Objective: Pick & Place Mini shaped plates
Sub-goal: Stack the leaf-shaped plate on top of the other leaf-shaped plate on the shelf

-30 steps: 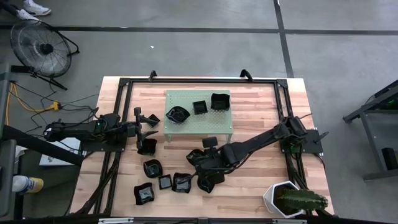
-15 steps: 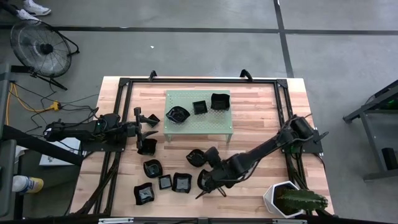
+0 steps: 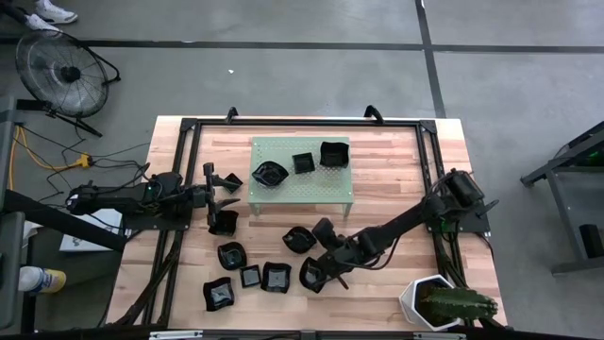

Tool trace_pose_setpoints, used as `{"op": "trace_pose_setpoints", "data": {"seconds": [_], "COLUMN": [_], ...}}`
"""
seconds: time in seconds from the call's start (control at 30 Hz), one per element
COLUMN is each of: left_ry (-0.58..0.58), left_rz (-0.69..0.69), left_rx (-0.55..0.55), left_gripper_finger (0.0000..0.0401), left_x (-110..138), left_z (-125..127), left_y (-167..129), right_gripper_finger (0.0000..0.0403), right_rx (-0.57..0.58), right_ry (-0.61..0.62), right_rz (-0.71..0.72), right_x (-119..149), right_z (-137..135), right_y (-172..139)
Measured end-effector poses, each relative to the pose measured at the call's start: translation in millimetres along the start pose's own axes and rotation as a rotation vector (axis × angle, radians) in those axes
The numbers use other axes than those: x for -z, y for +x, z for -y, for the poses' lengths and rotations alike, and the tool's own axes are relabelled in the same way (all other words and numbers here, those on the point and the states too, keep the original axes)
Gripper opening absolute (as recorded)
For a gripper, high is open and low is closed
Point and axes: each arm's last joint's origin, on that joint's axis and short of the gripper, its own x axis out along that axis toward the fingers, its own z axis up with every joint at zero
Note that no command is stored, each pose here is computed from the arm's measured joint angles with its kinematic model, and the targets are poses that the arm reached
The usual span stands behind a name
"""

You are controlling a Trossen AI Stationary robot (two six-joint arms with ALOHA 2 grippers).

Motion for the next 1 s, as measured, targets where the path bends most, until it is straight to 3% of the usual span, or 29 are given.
{"op": "trace_pose_setpoints", "data": {"seconds": [0.4, 1.0], "left_ry": [0.0, 0.0], "left_rz": [0.0, 0.0], "left_rx": [0.0, 0.0], "left_gripper_finger": [0.0193, 0.0193], "left_x": [0.0, 0.0], "left_z": [0.0, 0.0], "left_y": [0.0, 0.0], "right_gripper_finger": [0.0124, 0.0124], "right_rx": [-0.028, -0.05], "right_ry": [0.033, -0.059], "right_rz": [0.023, 0.031], "right_x": [1.0, -13.1], "right_z": [7.4, 6.5], "right_y": [9.2, 22.2]}}
